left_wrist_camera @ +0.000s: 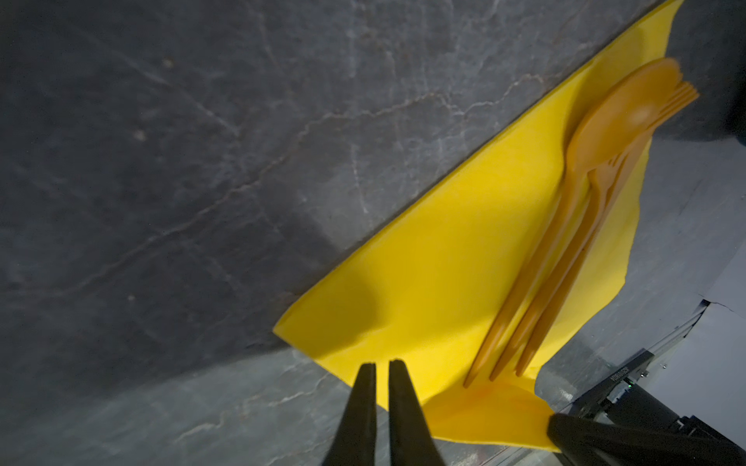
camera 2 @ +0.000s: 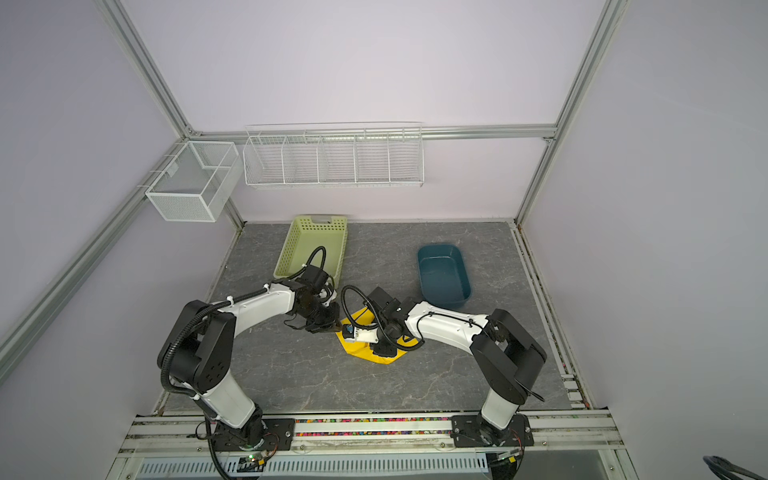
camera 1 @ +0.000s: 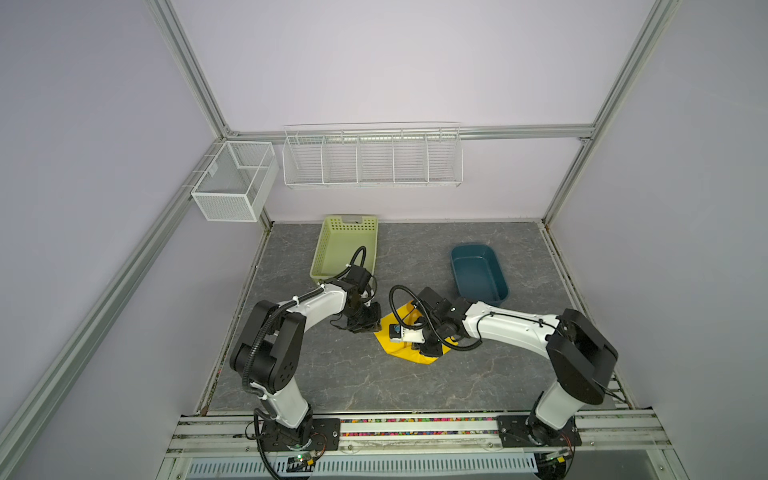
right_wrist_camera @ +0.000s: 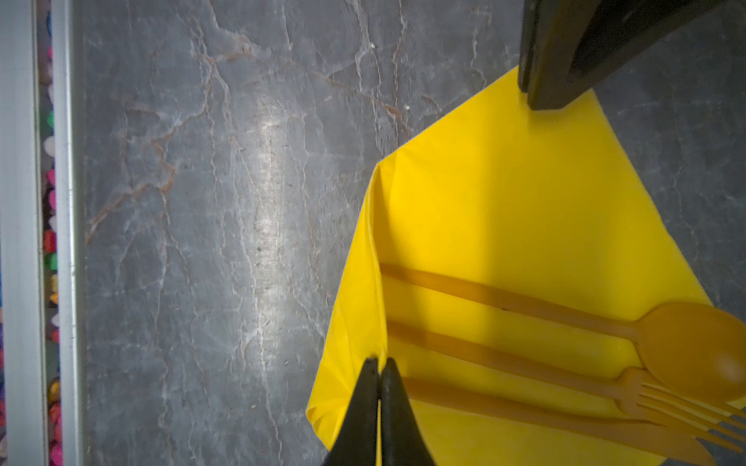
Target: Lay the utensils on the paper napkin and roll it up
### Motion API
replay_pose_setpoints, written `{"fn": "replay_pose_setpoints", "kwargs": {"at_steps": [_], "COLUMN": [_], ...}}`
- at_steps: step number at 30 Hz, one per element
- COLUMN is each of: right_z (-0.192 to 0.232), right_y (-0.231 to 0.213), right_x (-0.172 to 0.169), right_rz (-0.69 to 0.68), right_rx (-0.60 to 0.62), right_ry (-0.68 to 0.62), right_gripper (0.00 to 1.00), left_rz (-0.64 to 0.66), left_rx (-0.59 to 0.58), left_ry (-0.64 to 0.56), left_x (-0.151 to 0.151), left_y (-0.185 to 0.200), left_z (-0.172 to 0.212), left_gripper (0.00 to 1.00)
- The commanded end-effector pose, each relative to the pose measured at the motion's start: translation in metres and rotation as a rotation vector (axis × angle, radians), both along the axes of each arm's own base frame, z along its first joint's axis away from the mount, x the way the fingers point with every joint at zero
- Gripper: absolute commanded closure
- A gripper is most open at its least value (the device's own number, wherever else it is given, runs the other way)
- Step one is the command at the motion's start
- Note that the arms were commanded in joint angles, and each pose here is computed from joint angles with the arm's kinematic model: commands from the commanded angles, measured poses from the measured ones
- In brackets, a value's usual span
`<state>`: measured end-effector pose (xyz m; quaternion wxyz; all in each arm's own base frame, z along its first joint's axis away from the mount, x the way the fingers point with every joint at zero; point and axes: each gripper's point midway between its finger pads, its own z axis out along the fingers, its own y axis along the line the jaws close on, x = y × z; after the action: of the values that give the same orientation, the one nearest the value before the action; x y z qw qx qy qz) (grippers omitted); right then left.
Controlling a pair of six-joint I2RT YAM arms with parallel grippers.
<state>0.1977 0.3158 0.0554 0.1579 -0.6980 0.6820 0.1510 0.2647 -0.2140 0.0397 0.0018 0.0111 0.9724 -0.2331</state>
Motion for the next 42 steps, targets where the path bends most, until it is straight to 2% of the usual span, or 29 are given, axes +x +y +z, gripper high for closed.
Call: {"fn": "replay_pose_setpoints", "kwargs": {"at_steps": [1,9,26,42], "right_z": [0.003,0.002,-0.003,-0.013], "right_y": [0.003,0.003,0.006,0.004], "right_x": [-0.001,0.004,0.018,0.028], "right_rz": [0.027,0.023,0.011,-0.018], "right_rx": [0.016,0.022,0.029,0.032], "right_ry": [0.031,0.062,0.108,0.140], "right_gripper": [0.92,0.92,0.92,0.92], "left_rz": [0.000,0.021,0.012,0.005], "left_rx": [-0.017,-0.087,-0.155,-0.206], "left_ry": [-0.034,-0.021,0.040,0.062], "left_x": [-0.002,-0.017,-0.052,-0.057], "left_y": [-0.001,-0.006,-0.013,-0.026], "left_z": [0.012,0.023,0.011,0.007], "left_gripper": [0.90,0.88,0.90,0.90]}}
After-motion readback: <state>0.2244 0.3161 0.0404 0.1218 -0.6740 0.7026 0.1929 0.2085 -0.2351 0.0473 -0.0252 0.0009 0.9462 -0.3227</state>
